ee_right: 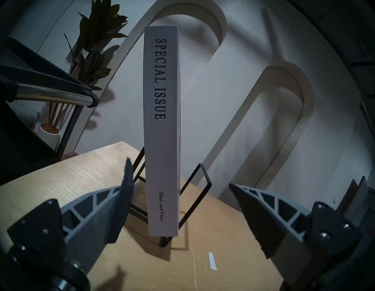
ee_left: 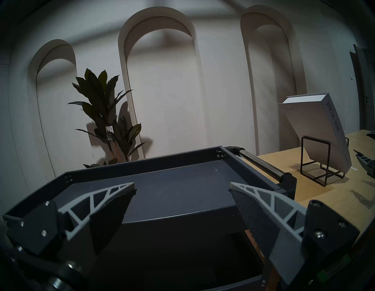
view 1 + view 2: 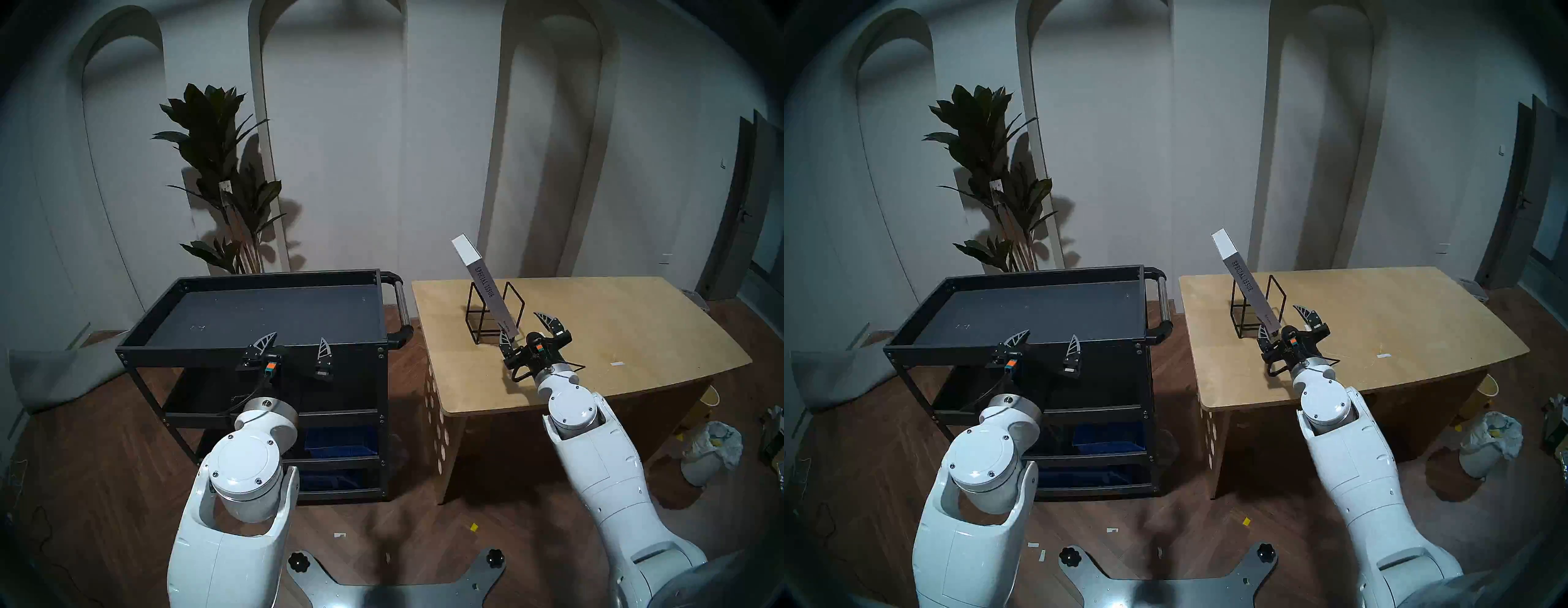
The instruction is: Transfer books between table and cart
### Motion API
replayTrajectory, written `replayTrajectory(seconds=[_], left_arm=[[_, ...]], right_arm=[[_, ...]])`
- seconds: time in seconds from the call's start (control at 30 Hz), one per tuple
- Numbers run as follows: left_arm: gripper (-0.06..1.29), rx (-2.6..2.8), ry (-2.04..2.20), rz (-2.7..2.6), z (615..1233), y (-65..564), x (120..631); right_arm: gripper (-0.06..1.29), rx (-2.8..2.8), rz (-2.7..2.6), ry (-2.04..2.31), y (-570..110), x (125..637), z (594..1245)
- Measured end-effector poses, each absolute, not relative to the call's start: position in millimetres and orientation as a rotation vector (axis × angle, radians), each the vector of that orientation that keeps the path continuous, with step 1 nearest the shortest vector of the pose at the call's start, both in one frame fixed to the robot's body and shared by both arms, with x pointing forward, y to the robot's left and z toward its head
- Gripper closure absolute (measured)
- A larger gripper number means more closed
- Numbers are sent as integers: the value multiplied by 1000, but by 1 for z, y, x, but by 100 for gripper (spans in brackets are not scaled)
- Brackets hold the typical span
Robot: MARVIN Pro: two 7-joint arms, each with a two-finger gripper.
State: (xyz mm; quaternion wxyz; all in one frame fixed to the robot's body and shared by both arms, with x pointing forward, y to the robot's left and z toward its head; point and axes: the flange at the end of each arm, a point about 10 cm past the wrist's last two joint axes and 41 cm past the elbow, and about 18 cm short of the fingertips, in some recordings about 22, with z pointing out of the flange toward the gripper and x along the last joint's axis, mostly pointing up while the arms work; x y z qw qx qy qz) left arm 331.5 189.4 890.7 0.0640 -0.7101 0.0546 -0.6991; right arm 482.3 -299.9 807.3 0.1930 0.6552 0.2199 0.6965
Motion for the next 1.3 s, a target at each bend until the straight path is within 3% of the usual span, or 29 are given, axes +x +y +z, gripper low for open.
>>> replayTrajectory(seconds=[1.3], left_arm=[[0,-2106,134,-2102,898,187,320]], right_arm=[[0,1793,1944,686,-295,538,783]])
